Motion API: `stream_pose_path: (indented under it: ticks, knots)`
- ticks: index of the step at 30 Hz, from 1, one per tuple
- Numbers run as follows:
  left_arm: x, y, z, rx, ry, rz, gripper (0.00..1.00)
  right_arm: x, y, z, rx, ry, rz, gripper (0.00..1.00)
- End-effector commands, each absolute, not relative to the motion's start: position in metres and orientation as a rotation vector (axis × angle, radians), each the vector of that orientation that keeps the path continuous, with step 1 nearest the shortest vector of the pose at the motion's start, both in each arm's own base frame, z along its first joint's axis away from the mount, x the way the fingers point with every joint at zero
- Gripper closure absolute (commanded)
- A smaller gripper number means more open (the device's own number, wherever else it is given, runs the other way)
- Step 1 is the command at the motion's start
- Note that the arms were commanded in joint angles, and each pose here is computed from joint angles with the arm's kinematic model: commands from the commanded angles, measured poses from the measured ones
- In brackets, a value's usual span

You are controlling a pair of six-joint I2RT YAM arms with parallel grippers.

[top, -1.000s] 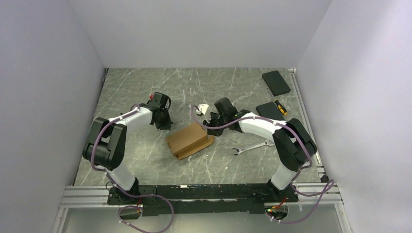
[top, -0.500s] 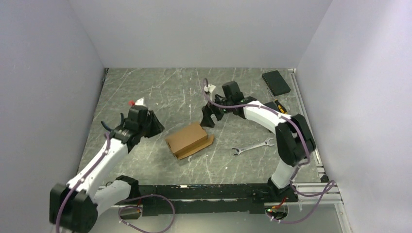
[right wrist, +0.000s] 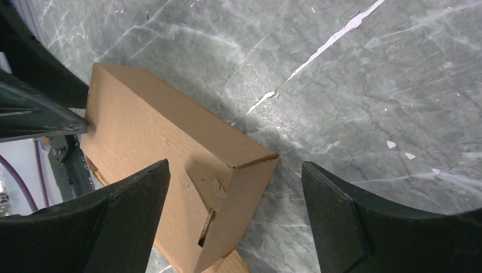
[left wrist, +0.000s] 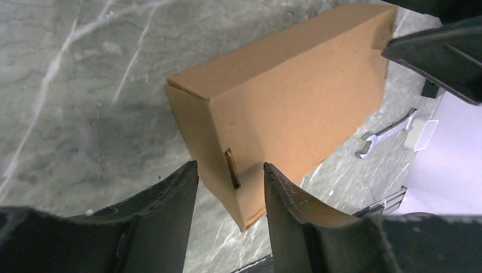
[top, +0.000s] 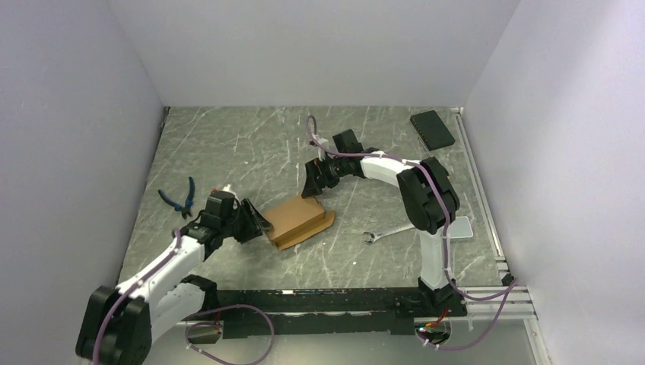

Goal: Fold the paper box

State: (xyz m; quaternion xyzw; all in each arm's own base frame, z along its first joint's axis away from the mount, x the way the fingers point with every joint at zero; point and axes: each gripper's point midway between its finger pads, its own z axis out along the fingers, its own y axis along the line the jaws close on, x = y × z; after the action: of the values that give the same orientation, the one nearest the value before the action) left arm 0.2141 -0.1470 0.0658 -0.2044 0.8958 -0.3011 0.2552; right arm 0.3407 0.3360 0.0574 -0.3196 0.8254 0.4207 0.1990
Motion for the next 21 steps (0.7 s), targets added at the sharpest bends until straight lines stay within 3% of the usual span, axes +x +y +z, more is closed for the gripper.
stream_pose_path:
  ticks: [1,11,21]
  knots:
    - [0.241,-0.165,0.08,-0.52,2.374,-0.917,0.48,0.345,0.344,0.069,-0.862,2.289,1.238,0.13]
    - [0.271,-0.16,0.07,-0.483,2.45,-0.775,0.52,0.335,0.324,0.057,-0.807,2.354,1.206,0.43]
    - [0.315,-0.171,0.061,-0.314,2.55,-0.761,0.57,0.303,0.281,0.069,-0.664,2.353,1.148,0.5]
